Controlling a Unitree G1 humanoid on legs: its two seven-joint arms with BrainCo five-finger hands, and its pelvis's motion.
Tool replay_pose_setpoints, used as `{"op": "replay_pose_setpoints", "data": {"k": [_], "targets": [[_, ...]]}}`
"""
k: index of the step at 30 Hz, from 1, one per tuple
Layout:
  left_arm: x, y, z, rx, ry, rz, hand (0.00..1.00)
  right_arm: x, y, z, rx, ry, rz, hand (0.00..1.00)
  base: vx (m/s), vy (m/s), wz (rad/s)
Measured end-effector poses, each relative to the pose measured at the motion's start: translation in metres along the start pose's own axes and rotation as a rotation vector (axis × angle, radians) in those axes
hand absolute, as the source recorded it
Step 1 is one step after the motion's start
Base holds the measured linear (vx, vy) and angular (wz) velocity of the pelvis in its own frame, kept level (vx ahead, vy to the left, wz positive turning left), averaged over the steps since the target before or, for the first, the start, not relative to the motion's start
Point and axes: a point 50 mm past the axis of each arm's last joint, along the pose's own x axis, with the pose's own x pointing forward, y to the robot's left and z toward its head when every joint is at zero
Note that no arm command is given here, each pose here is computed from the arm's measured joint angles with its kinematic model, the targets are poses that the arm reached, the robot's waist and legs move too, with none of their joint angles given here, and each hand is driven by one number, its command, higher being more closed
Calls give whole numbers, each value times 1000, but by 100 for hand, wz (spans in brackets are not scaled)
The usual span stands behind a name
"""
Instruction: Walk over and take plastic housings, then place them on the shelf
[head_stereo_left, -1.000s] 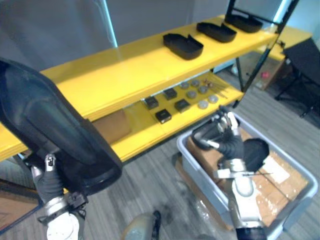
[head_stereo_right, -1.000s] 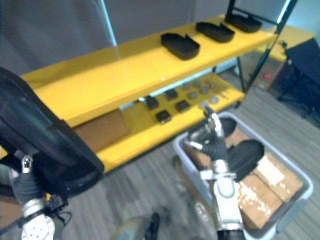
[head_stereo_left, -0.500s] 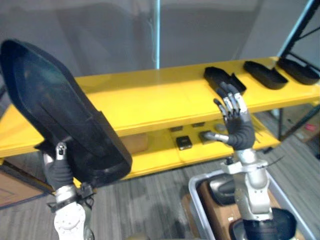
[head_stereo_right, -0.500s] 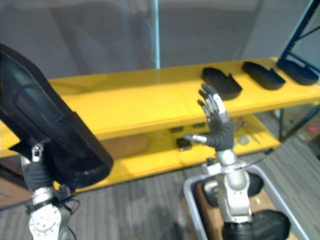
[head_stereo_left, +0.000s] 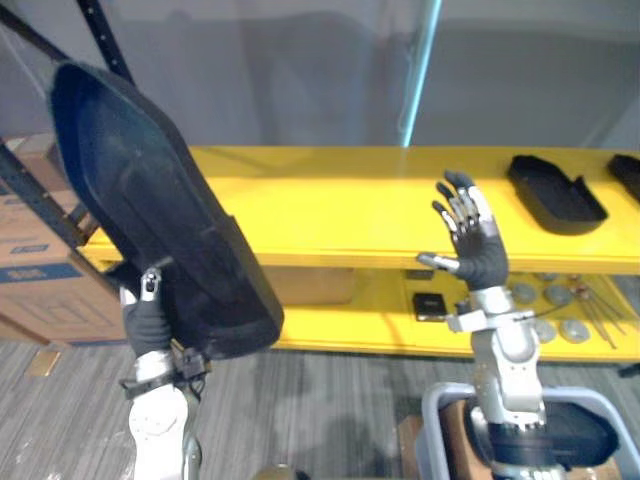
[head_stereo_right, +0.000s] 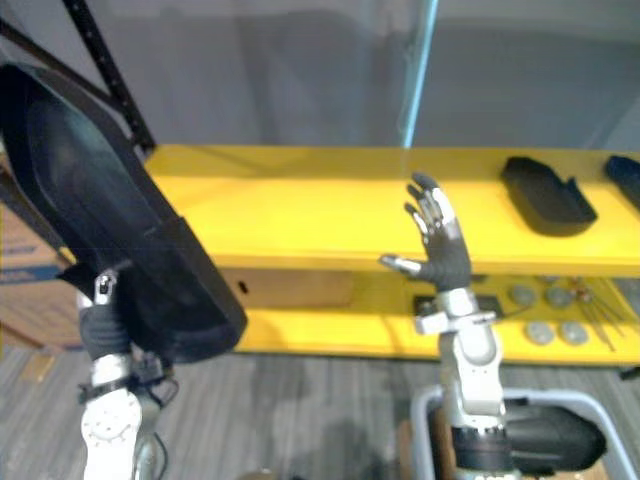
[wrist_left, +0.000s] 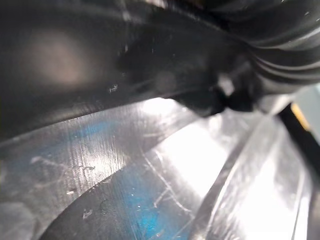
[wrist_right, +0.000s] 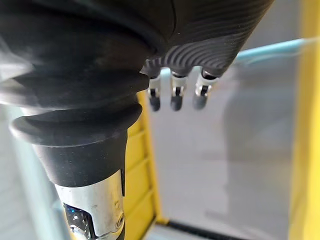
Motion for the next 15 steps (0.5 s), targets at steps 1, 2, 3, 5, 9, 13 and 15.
{"op": "replay_pose_setpoints", "data": {"k": [1,2,3,5,9,13,15], "targets": [[1,1,2,1,-12,5,100,-2,2,-2,50,-3,-33,0,-61,3,-24],[2,1,2,3,-12,5,100,-2,3,-3,65,-1,-43,0,-59,9,-29],[2,2,2,5,-15,6,100,-3,3,-5,79,5,-56,0,-17,11,-19],[6,-1,5,20,-36,-6,100,-6,3,-7,88,14,-78,0,18,30,-13],[19,-9,14,18,-101,-57,100,-14,1,-12,113,40,-152,0,14,74,-26],[23,-4,18,45,-126,-66,100,-15,4,-14,130,38,-186,0,-16,65,-20],[23,-1,18,37,-121,-43,100,-15,4,-14,128,39,-191,0,-14,22,-9]]}}
